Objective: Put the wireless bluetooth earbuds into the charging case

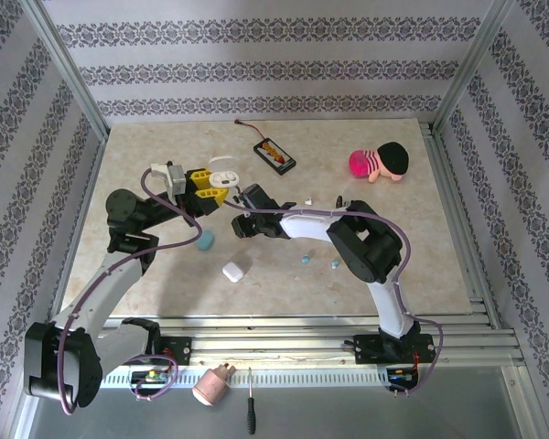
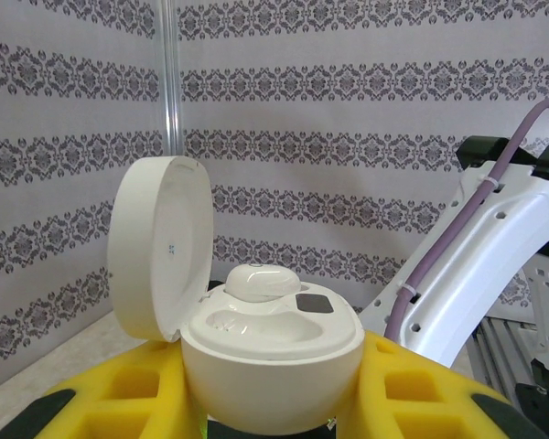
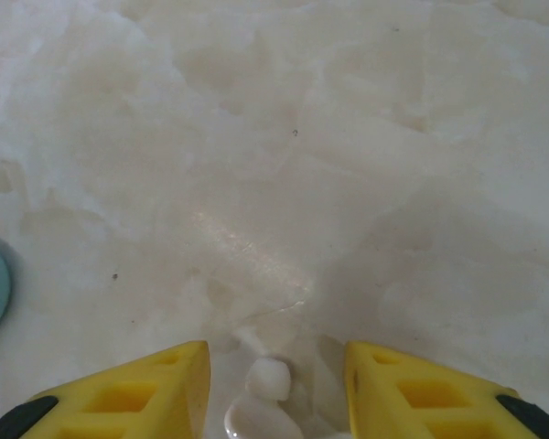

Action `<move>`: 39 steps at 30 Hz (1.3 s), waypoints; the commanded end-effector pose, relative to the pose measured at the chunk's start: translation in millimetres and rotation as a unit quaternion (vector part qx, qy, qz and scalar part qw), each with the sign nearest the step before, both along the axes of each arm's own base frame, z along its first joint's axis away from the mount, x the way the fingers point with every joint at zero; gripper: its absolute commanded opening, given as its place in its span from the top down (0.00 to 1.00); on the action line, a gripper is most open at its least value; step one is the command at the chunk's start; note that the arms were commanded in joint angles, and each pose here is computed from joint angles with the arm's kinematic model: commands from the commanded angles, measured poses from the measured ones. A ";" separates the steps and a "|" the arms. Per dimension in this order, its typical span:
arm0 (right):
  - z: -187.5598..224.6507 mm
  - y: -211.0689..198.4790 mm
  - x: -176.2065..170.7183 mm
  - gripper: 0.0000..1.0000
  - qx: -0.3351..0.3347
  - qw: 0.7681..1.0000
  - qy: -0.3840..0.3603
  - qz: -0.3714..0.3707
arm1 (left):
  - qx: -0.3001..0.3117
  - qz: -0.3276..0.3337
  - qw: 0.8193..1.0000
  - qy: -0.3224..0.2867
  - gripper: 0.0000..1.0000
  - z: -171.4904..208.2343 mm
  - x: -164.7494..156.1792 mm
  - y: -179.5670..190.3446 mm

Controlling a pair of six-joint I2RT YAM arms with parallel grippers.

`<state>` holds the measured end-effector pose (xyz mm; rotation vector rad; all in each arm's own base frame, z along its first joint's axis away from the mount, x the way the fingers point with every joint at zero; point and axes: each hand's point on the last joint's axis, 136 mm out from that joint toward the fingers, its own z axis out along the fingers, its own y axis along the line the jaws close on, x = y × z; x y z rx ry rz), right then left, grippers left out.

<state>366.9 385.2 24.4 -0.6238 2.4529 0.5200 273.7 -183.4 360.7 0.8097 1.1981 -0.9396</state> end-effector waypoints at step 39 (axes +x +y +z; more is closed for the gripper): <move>4.7 -91.3 -67.2 0.74 -0.065 0.991 0.068 0.100 | 0.011 0.001 1.000 -0.012 0.73 9.9 2.2 -3.8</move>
